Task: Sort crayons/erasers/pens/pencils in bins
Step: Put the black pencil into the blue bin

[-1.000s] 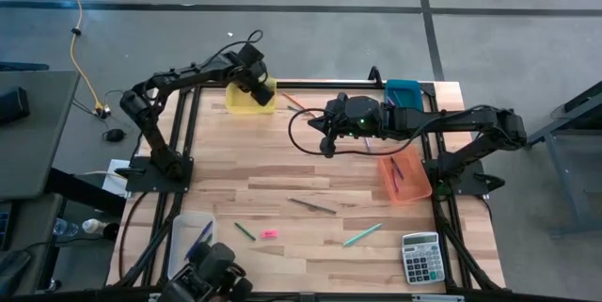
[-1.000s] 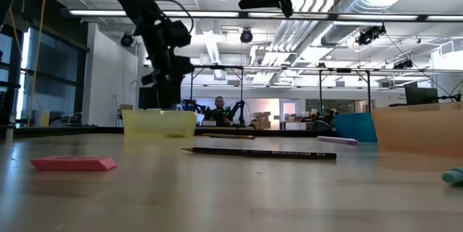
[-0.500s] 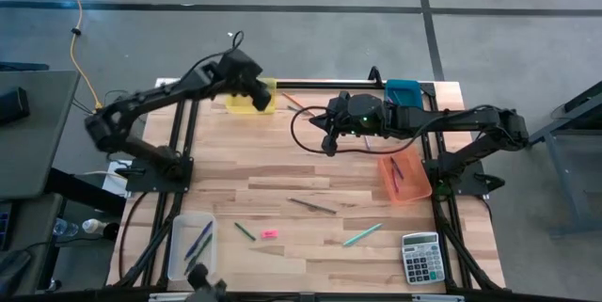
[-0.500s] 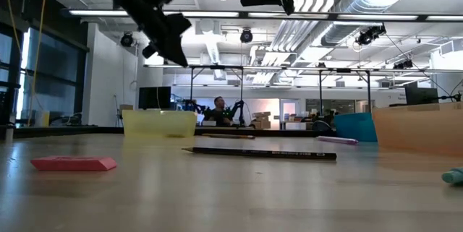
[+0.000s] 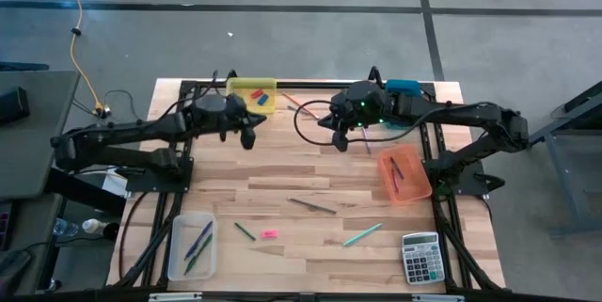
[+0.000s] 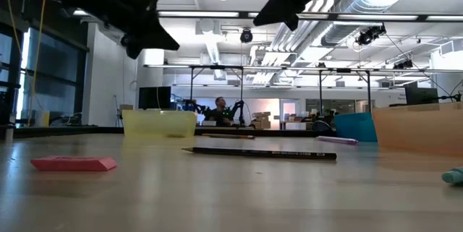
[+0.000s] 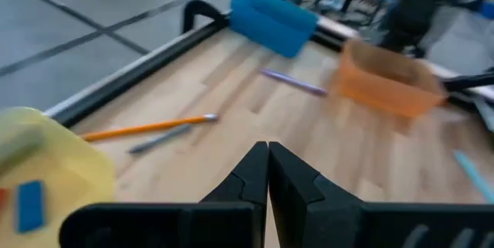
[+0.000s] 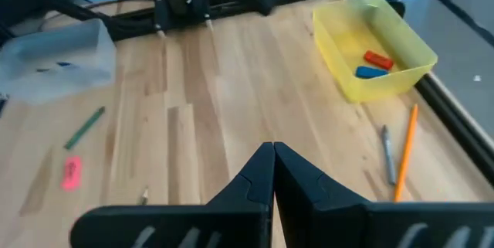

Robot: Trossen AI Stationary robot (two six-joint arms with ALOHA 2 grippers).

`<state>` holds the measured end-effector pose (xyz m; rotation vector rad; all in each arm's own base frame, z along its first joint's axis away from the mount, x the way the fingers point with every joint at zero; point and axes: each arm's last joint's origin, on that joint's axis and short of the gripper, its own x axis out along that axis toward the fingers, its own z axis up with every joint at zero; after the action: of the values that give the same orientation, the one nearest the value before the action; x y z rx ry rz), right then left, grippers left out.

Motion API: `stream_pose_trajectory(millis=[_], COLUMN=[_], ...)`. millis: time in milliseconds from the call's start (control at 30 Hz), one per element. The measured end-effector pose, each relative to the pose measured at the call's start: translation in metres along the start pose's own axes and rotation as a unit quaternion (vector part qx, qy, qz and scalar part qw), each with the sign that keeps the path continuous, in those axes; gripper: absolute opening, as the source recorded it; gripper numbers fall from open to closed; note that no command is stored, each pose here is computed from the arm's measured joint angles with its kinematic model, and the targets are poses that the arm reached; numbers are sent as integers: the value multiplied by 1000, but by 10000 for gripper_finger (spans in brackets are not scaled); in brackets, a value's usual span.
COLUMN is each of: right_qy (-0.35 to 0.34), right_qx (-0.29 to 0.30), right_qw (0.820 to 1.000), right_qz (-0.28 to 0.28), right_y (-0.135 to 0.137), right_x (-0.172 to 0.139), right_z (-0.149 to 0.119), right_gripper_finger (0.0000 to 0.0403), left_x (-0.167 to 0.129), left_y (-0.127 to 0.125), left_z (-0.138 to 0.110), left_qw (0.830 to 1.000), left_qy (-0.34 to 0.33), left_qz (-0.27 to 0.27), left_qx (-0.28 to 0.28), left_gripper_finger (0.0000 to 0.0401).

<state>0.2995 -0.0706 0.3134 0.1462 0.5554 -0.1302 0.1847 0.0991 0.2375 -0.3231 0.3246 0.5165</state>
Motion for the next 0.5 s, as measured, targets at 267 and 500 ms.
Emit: stream_pose_trajectory(millis=[267, 500], right_qy=[-21, -26], right_qx=[-8, -36], right_qw=[998, 997], right_qz=[-66, -69], right_y=[-11, -23], right_x=[-2, -4], right_z=[4, 6], right_gripper_finger=[0, 0], left_x=[-12, -12], left_y=[-12, -20], left_z=[-12, -24], left_qw=[1000, 998], left_qy=[-23, -47], left_qz=[-12, -36], left_qx=[13, 21], left_gripper_finger=[0, 0])
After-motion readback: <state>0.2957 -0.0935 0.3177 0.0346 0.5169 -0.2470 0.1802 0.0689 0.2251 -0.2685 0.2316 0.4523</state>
